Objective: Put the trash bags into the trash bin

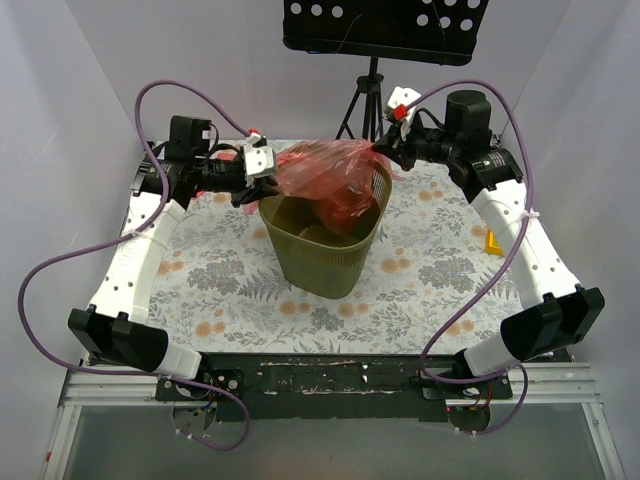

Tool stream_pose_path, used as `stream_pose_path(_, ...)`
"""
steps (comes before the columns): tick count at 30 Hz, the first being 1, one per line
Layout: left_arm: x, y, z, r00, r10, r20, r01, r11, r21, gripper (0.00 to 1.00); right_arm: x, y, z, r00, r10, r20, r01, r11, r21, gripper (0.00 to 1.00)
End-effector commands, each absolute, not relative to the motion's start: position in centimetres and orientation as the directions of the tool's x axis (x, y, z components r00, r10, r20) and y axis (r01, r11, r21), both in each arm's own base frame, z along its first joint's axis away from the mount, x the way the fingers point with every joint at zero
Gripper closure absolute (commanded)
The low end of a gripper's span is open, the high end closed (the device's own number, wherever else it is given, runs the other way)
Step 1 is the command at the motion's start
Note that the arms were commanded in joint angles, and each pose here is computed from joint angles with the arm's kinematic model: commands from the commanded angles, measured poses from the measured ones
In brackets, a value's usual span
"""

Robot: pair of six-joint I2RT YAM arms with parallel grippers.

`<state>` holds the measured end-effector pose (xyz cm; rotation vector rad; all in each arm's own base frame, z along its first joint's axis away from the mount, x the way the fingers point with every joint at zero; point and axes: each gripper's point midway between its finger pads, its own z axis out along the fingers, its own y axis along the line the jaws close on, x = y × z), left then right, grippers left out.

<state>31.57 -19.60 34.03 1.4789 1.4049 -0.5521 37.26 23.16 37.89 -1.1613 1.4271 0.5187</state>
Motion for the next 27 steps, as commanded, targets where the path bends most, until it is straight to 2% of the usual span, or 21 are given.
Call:
stream_pose_path(1,30.1,-20.0,33.4,0.206,0.479,-0.853,0.951,0.109,0.29,0.87,37.0,22.9,39.6,0.186,-0.317,-0.93,-0.836,0.446,-0.319,0.99)
stream_pose_path(3,29.9,-19.8,33.7,0.207,0.488,-0.848,0.949,0.112,0.296,1.0,36.5,22.9,39.4,0.19,-0.325,-0.926,-0.842,0.432,-0.324,0.99)
stream_pose_path(4,30.0,-19.7,33.9,0.209,0.492,-0.845,0.945,0.121,0.304,1.0,36.2,22.9,39.3,0.19,-0.33,-0.925,-0.846,0.423,-0.325,0.94)
stream_pose_path(5,30.1,-19.6,34.4,0.215,0.495,-0.842,0.939,0.134,0.318,1.0,35.5,22.8,39.3,0.191,-0.34,-0.921,-0.855,0.403,-0.327,0.82)
stream_pose_path(7,29.8,-19.3,35.3,0.244,0.492,-0.836,0.92,0.154,0.359,1.0,34.5,22.7,39.1,0.216,-0.358,-0.908,-0.865,0.361,-0.348,0.71)
stream_pose_path(14,29.8,-18.8,36.9,0.307,0.467,-0.83,0.865,0.228,0.448,1.0,34.2,23.0,38.1,0.248,-0.357,-0.9,-0.863,0.34,-0.373,0.7)
stream_pose_path(18,30.1,-18.8,38.4,0.333,0.445,-0.831,0.839,0.263,0.477,1.0,34.8,24.1,37.5,0.245,-0.364,-0.899,-0.877,0.311,-0.365,0.58)
stream_pose_path(20,30.1,-18.8,39.0,0.34,0.439,-0.832,0.83,0.275,0.485,1.0,34.8,24.8,36.8,0.241,-0.373,-0.896,-0.891,0.28,-0.356,0.55)
stream_pose_path(24,30.1,-18.7,39.4,0.348,0.44,-0.828,0.82,0.285,0.496,1.0,34.2,25.9,36.9,0.263,-0.374,-0.889,-0.904,0.225,-0.363,0.55)
stream_pose_path(27,30.0,-18.6,39.7,0.351,0.439,-0.827,0.815,0.291,0.501,1.0,34.7,26.0,36.8,0.284,-0.395,-0.874,-0.887,0.238,-0.396,0.65)
